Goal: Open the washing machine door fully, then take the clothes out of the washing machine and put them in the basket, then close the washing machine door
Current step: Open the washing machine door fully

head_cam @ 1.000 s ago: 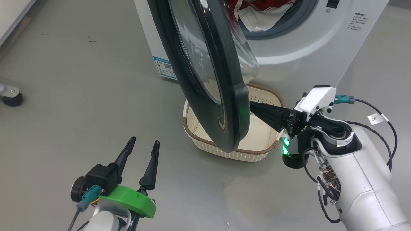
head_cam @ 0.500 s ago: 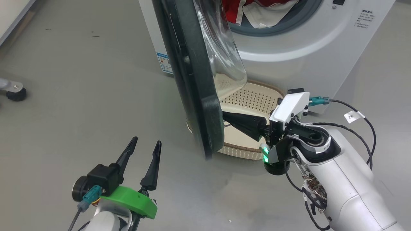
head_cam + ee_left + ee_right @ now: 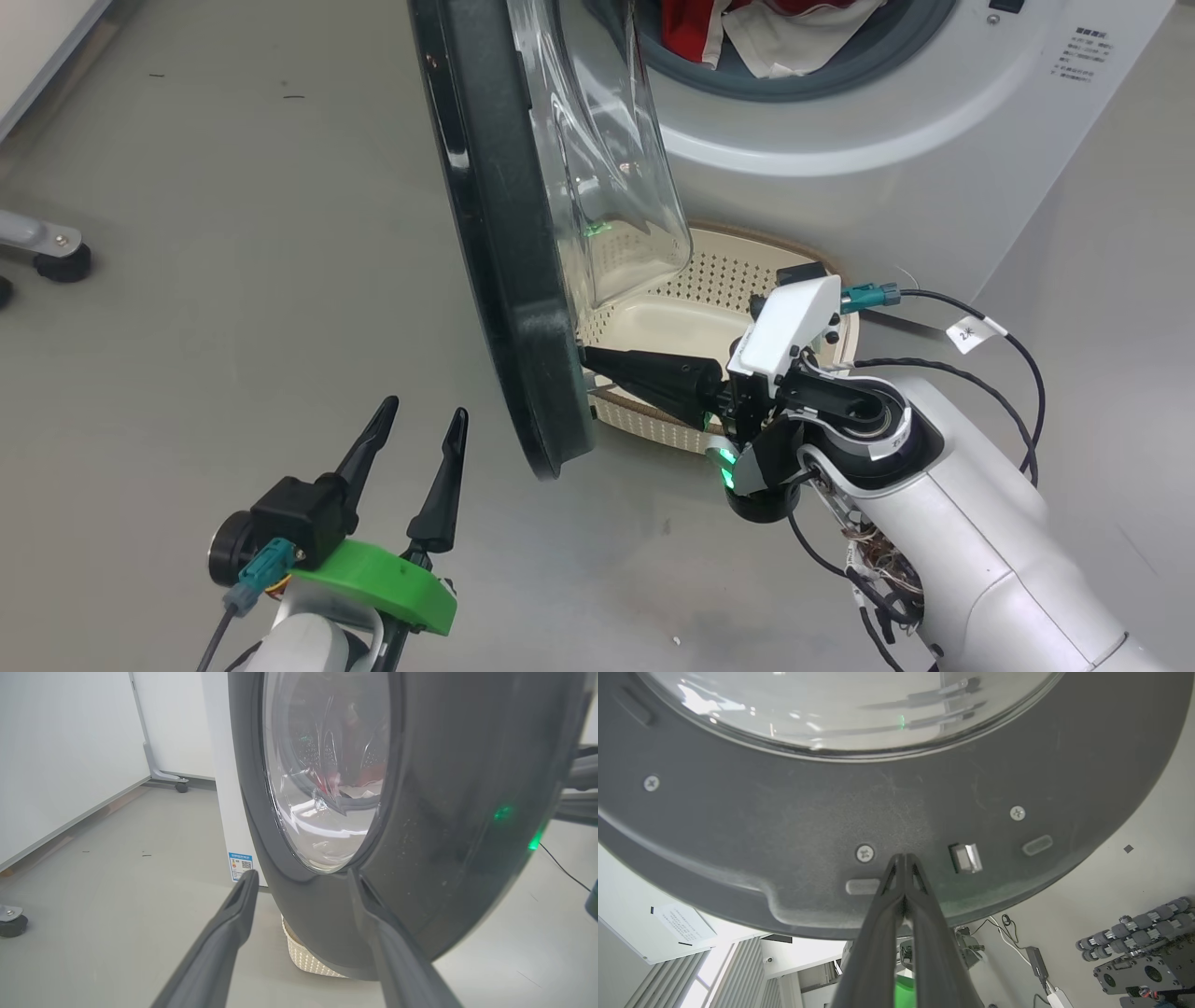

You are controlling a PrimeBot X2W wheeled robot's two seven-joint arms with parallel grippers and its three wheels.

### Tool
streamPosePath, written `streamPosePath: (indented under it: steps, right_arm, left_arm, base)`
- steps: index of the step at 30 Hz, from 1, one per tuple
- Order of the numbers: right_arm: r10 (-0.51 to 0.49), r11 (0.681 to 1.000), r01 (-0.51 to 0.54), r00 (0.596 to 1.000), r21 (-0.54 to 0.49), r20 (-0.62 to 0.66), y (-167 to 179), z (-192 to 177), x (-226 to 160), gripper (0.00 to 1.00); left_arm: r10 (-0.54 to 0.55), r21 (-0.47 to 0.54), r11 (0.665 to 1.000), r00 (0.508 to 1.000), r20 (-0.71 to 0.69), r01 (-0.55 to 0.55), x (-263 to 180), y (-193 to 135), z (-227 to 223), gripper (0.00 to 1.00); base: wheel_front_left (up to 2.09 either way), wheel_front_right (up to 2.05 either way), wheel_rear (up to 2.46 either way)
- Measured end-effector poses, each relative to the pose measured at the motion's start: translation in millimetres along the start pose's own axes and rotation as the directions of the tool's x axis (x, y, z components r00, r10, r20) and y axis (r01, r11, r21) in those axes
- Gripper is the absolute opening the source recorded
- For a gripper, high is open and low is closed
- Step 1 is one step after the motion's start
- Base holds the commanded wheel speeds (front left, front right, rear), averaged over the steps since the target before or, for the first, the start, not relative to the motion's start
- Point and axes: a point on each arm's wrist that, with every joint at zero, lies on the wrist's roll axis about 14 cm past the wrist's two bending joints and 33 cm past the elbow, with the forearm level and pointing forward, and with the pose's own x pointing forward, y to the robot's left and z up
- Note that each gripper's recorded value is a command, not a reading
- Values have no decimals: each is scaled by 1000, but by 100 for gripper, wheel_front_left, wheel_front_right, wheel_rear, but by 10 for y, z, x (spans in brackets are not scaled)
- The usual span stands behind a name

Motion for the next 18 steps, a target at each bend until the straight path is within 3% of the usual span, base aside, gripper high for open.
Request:
streamPosePath:
  steps: [8,18]
  right_arm:
    - [-5,1000,5,1000,0,-8,-11,-45,58,0]
    - [-18,999,21,997,-32,75,25,61,5,0]
  left_arm:
    - [4,-2,1000,1000,-2,-4,8,8,-9,100]
    - [15,-7,1000,1000,23,-14,-3,43,64,100]
  base:
    - [0,0,0]
    - [0,0,0]
